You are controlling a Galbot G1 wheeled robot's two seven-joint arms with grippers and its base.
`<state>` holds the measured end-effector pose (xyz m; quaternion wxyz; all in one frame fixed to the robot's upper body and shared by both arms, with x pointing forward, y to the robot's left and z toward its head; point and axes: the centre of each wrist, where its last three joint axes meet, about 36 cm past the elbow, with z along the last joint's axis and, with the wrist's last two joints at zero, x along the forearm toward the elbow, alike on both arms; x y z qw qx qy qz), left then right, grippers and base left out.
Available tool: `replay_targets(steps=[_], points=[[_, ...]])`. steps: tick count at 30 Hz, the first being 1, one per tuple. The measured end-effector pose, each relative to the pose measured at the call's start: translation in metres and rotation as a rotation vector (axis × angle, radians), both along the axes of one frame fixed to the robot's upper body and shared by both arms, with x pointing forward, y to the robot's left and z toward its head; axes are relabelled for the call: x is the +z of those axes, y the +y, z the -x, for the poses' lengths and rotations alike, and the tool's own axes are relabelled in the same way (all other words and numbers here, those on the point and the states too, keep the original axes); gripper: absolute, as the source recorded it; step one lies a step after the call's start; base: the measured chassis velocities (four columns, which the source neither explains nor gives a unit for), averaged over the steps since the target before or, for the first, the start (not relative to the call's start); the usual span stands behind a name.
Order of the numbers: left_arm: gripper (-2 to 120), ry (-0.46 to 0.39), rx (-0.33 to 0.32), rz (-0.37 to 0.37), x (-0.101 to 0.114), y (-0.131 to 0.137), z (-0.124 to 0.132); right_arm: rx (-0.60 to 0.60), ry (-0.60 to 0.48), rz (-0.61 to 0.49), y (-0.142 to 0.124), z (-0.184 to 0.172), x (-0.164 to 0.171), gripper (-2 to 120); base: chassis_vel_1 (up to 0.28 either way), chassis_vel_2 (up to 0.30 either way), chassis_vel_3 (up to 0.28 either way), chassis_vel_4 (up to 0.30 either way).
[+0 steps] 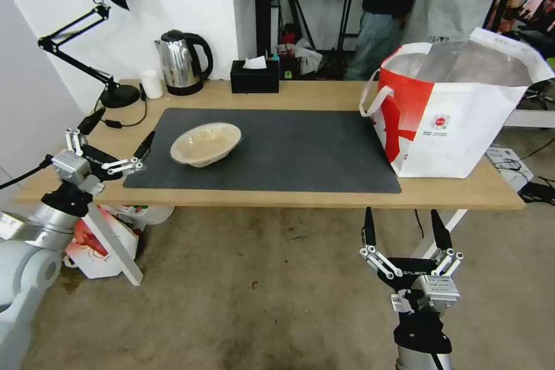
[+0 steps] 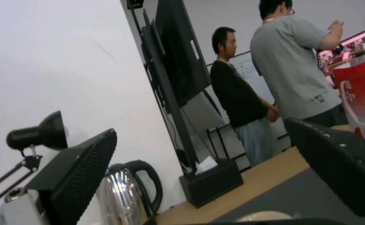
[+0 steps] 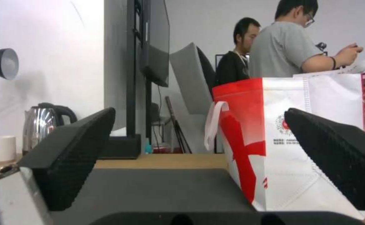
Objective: Pick up the trash from the table and place it into the takeout bag.
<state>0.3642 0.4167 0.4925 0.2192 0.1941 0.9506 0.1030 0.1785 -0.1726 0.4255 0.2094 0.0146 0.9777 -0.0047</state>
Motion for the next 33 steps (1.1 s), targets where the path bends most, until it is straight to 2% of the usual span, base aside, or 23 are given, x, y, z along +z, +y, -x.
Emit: replay_targets(steps=[18, 33], points=[[100, 0.049, -0.029, 0.079, -0.025, -0.016, -0.020, 0.000, 0.000, 0.000, 0.000, 0.000, 0.000, 100, 0.000, 0.000, 0.000, 0.000], [100, 0.063, -0.037, 0.092, -0.030, -0.014, -0.027, 0.000, 0.000, 0.000, 0.000, 0.000, 0.000, 100, 0.000, 0.000, 0.000, 0.000]])
